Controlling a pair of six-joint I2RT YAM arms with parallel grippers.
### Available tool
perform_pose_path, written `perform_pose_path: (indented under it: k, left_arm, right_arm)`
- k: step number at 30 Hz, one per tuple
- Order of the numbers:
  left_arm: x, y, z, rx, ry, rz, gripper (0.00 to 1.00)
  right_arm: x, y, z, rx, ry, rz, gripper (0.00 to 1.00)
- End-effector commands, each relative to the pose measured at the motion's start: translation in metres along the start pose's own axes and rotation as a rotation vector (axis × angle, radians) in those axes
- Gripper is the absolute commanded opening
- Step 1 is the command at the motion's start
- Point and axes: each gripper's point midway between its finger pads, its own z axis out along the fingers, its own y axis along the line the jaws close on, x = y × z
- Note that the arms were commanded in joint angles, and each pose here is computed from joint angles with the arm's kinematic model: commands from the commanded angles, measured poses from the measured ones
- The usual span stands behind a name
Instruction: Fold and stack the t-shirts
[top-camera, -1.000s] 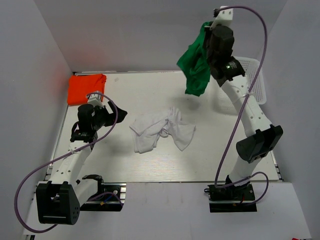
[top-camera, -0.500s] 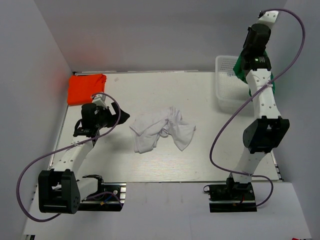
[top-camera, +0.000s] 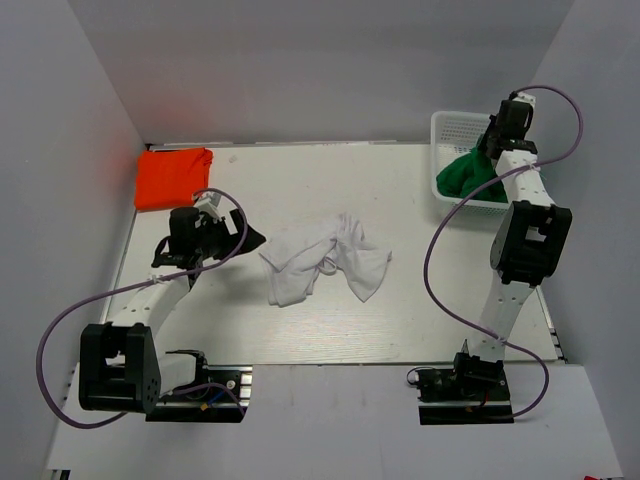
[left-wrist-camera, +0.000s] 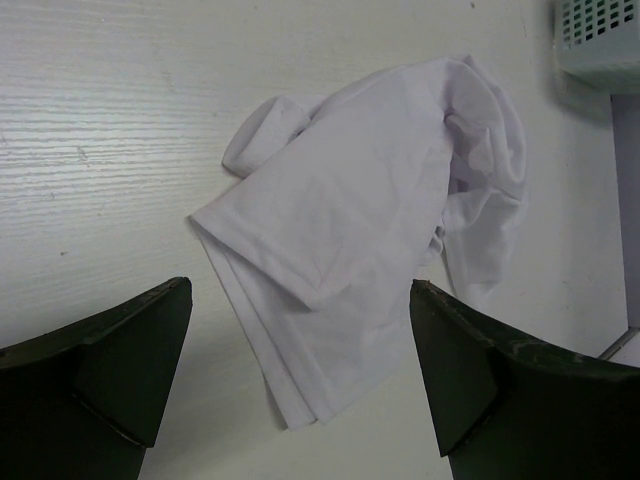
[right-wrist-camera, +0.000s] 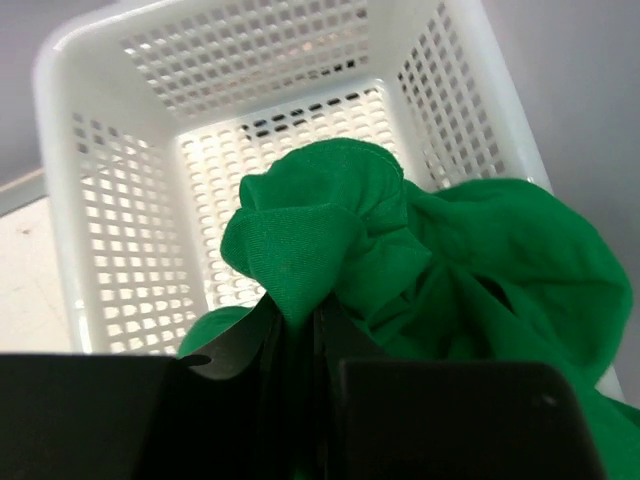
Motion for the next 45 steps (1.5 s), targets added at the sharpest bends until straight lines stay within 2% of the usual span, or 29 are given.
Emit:
perform_pose_path:
  k: [1,5,7,8,10,11,12,16,17,18,19,20,21,22,24,26,27,29,30,32,35,37,45]
  left_arm:
    - [0.009,-0.014,-0.001,0.061,0.027,-0.007,1.00]
    - [0.033,-0.015,0.003,0.057,0.087,-0.021,1.00]
    - [0.043,-0.014,0.005,0.046,0.116,-0.033,1.00]
    - [0.049,-0.018,0.007,0.056,0.137,-0.025,1.00]
    - [0.058,-0.018,0.008,0.031,0.170,-0.025,1.00]
    - [0.059,-0.015,0.011,0.000,0.171,-0.020,1.00]
    - [0.065,-0.018,0.012,-0.008,0.186,-0.016,1.00]
    - [0.068,-0.024,0.020,-0.036,0.204,0.018,1.00]
    - [0.067,-0.022,0.021,-0.059,0.194,0.027,1.00]
    - [0.070,-0.022,0.022,-0.073,0.204,0.037,1.00]
    - [0.066,-0.019,0.025,-0.104,0.188,0.048,1.00]
    - [0.072,-0.012,0.027,-0.135,0.208,0.041,0.98]
    - [0.069,-0.016,0.031,-0.134,0.207,0.052,0.95]
    - [0.065,-0.021,0.034,-0.122,0.203,0.070,0.93]
    - [0.063,-0.021,0.038,-0.123,0.208,0.079,0.86]
    - [0.067,-0.022,0.044,-0.122,0.226,0.083,0.83]
    - [0.063,-0.020,0.047,-0.134,0.219,0.085,0.76]
    - [0.069,-0.019,0.054,-0.140,0.245,0.085,0.66]
    - [0.066,-0.020,0.055,-0.133,0.232,0.088,0.51]
    - [0.074,-0.026,0.059,-0.097,0.261,0.087,0.38]
    - [0.075,-0.031,0.060,-0.076,0.262,0.102,0.24]
    - [0.075,-0.031,0.060,-0.076,0.262,0.102,0.00]
    - [0.042,-0.049,0.036,-0.046,0.101,0.129,0.00]
  right_arm:
    - [-0.053,0.017,-0.015,-0.076,-0.123,0.041,0.00]
    - [-0.024,0.005,0.001,-0.013,-0.064,0.034,0.00]
    - [-0.014,0.000,0.006,0.007,-0.042,0.031,0.14]
    - [-0.008,0.000,0.003,0.008,-0.011,0.028,0.27]
    - [-0.007,0.011,-0.007,-0.045,-0.002,0.012,0.68]
    - [-0.020,0.023,-0.033,-0.099,-0.037,-0.002,0.85]
    - [-0.033,0.034,-0.043,-0.136,-0.095,-0.009,0.90]
    - [-0.036,0.066,-0.110,-0.226,-0.126,-0.058,0.90]
    - [-0.011,0.092,-0.129,-0.283,-0.092,-0.099,0.90]
    - [-0.019,0.095,-0.157,-0.305,-0.119,-0.091,0.90]
    - [-0.009,0.099,-0.164,-0.312,-0.104,-0.091,0.90]
    - [-0.001,0.122,-0.189,-0.375,-0.106,-0.092,0.90]
    - [0.037,0.124,-0.184,-0.384,-0.047,-0.087,0.90]
    - [0.046,0.139,-0.202,-0.453,-0.045,-0.094,0.90]
    - [0.093,0.154,-0.217,-0.546,0.031,-0.093,0.90]
    - [0.116,0.161,-0.229,-0.582,0.060,-0.104,0.90]
    - [0.138,0.169,-0.238,-0.604,0.103,-0.111,0.90]
    - [0.151,0.172,-0.249,-0.630,0.113,-0.117,0.90]
    - [0.156,0.175,-0.256,-0.635,0.117,-0.128,0.90]
    - [0.176,0.170,-0.262,-0.614,0.162,-0.157,0.90]
    - [0.189,0.169,-0.269,-0.611,0.189,-0.189,0.90]
    - [0.208,0.174,-0.278,-0.636,0.222,-0.228,0.90]
    - [0.255,0.221,-0.286,-0.715,0.285,-0.443,0.90]
